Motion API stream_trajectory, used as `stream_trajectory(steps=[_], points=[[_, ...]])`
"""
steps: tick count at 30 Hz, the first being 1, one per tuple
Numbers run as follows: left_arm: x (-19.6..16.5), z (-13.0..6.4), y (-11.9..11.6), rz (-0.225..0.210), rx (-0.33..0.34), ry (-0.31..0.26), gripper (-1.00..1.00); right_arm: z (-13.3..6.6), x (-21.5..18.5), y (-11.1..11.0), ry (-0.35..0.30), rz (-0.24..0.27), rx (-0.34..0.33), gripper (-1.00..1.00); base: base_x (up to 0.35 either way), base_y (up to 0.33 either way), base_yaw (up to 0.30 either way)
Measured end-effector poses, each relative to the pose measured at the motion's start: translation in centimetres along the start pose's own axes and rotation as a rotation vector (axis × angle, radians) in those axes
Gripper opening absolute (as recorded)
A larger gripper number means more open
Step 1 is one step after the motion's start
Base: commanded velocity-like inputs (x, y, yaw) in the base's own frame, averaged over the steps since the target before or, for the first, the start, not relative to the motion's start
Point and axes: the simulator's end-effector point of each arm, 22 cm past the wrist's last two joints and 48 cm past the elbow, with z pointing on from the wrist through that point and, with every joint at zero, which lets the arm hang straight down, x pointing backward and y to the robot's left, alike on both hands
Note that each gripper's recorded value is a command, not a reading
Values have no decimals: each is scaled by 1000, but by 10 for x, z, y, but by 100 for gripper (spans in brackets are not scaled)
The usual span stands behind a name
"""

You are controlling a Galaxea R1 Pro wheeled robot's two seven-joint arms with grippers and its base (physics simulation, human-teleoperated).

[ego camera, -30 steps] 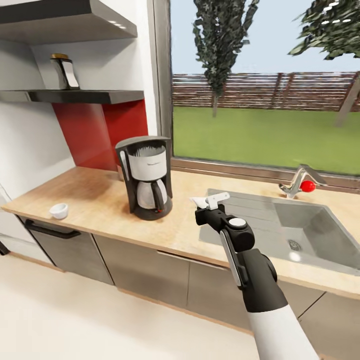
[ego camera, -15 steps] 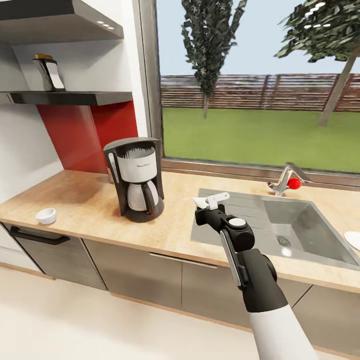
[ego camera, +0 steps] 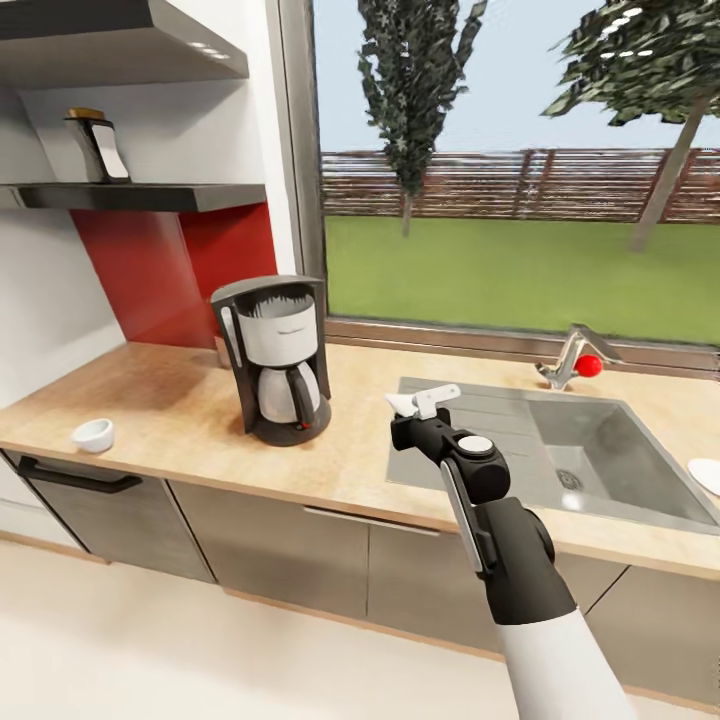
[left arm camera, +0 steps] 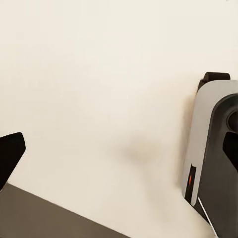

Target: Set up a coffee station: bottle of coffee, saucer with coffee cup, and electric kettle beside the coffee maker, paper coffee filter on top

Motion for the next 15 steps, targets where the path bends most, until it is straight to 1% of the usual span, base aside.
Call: stream_trajectory(steps=[15], points=[[-5, -1, 0, -6, 0, -13, 100, -4, -7, 1, -12, -4, 1, -100, 0, 305, -236]])
